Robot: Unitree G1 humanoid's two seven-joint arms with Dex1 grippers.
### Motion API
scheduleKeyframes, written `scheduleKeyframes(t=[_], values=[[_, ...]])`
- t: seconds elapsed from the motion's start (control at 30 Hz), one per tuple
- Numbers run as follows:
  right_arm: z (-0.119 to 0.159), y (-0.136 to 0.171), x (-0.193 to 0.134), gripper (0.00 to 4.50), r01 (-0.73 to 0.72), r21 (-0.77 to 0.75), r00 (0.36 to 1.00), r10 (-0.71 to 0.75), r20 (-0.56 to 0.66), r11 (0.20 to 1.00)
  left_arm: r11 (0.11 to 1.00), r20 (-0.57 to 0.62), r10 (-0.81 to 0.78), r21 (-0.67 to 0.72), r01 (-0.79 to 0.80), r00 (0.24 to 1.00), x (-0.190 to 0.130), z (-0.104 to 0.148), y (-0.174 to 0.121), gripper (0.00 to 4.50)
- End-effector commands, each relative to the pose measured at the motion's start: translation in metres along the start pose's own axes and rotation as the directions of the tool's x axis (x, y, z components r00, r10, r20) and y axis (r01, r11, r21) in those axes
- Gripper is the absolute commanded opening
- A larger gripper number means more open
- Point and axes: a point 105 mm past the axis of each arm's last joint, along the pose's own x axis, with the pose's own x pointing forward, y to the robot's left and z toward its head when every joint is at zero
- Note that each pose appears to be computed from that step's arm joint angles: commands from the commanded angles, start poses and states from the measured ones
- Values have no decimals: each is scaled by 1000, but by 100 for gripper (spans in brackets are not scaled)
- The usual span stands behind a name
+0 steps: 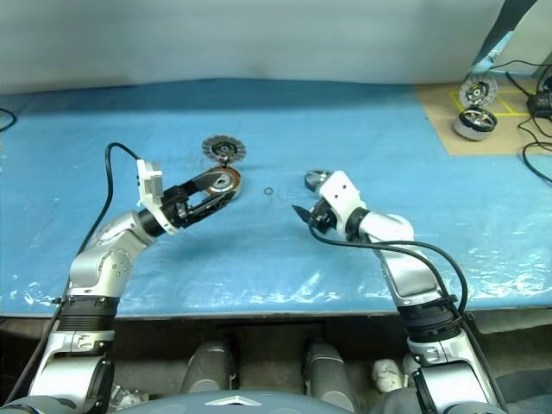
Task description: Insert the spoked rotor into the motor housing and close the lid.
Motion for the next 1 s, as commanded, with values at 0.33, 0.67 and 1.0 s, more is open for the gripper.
scheduleKeyframes(t=[0.33, 0.67, 1.0], values=[[9, -19, 3, 359, 131, -20, 990, -129, 51, 991, 999, 21, -15, 37, 14, 1000, 1, 9, -5, 403], [16, -24, 4, 359, 172, 29, 981, -174, 80, 985, 1000, 13, -5, 24, 5, 1000, -3, 6, -9, 403], [19, -35, 4, 359, 210, 7, 974, -210, 87, 978, 999, 23, -13, 34, 12, 1000, 2, 9, -7, 403]])
